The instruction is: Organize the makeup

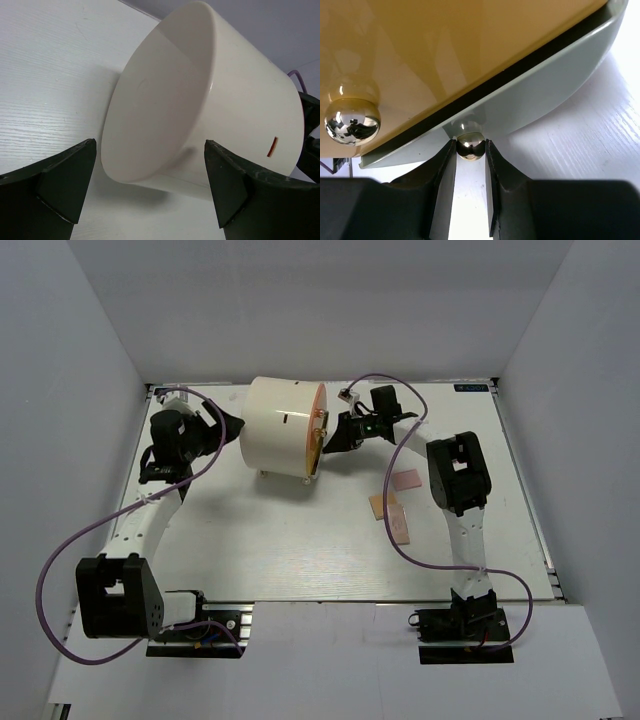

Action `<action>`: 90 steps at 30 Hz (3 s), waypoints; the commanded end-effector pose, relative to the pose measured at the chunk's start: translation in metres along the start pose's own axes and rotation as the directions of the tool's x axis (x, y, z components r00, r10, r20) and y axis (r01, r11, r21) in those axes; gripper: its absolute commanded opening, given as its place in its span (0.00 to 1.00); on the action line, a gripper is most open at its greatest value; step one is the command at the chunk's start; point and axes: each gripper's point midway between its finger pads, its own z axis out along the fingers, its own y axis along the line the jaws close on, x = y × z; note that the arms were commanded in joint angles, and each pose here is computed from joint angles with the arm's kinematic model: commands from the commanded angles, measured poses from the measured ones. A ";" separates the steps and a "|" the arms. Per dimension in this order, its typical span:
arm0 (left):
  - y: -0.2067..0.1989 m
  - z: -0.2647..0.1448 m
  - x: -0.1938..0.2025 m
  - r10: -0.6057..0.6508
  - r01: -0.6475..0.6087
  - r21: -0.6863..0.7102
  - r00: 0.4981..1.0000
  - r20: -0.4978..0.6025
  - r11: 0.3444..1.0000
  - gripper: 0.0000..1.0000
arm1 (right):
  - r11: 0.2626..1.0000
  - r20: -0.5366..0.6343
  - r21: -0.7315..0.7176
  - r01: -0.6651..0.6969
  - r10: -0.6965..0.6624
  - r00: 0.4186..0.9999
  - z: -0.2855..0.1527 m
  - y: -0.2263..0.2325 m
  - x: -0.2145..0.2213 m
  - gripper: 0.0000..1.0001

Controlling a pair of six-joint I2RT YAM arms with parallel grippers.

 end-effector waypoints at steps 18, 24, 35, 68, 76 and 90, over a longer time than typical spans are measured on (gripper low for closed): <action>-0.116 -0.020 -0.034 0.394 -0.384 0.312 0.918 0.031 0.869 0.98 | 0.993 -0.064 0.115 -0.018 0.025 0.998 -0.010 -0.024 0.009 0.13; -0.136 -0.016 -0.033 0.467 -0.459 0.269 0.883 0.036 0.847 0.98 | 0.995 -0.076 0.102 -0.008 0.016 0.997 0.007 -0.021 -0.002 0.13; -0.136 0.002 -0.010 0.605 -0.600 0.098 0.796 -0.024 0.794 0.98 | 0.997 -0.090 0.079 0.010 -0.003 0.996 0.035 -0.011 -0.015 0.13; -0.141 0.044 0.030 0.772 -0.765 -0.360 0.615 -0.162 0.533 0.98 | 0.998 -0.088 0.063 -0.018 0.024 0.996 0.015 -0.007 0.006 0.12; -0.134 0.044 0.030 0.762 -0.761 -0.371 0.621 -0.182 0.532 0.98 | 0.995 -0.081 0.100 -0.022 0.030 0.996 -0.016 -0.018 0.017 0.12; -0.123 0.051 0.034 0.732 -0.741 -0.396 0.648 -0.209 0.542 0.98 | 0.988 -0.098 0.142 -0.054 0.068 0.993 -0.050 -0.033 0.044 0.12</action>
